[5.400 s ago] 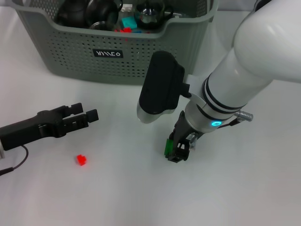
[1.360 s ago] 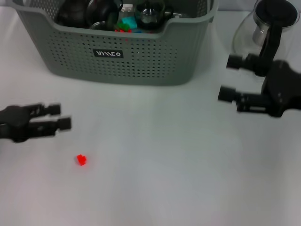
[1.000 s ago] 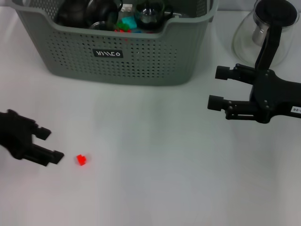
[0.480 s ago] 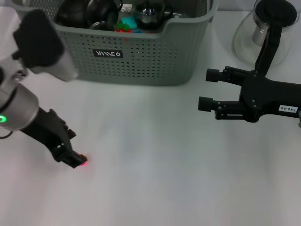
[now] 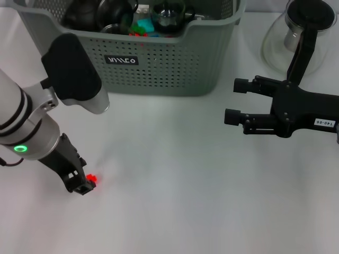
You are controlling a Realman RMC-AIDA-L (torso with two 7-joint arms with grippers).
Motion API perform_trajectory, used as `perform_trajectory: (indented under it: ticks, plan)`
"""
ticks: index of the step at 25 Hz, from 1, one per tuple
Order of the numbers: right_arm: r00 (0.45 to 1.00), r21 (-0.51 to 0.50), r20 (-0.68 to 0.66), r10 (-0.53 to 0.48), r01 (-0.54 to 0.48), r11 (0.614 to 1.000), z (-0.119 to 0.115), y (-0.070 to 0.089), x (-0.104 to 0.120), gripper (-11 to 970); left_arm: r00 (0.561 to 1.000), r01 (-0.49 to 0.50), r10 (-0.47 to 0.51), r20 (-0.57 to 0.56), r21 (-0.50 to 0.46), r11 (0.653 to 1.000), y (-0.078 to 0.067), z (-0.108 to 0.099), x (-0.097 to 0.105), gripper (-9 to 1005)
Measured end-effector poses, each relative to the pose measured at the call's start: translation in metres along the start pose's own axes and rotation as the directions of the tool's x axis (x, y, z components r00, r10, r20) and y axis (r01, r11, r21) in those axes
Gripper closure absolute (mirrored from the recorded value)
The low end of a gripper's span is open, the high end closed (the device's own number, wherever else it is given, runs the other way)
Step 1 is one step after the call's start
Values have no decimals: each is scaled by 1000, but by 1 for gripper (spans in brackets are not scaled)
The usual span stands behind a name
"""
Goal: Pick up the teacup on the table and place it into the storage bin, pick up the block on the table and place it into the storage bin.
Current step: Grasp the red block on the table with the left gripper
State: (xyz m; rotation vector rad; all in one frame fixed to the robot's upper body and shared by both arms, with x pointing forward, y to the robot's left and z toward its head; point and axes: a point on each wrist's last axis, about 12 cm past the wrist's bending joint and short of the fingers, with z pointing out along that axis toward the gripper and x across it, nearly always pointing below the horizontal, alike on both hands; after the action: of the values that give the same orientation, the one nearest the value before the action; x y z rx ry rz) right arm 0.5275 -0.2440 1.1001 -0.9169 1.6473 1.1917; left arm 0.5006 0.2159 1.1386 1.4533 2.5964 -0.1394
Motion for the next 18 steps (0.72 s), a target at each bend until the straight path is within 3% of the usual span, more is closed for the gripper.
perform_trajectory:
  ticks: [2,18]
  plan:
    - [1000,4,-2,1,-1,1000,0,0,0,13,1000,5,-5,-7,5,1000,1,3,-1,492]
    - [999,20,-15,29,-29,999,0,-5,5,14,999,-25,24,-36,-6,1000,-4,16,-11,549]
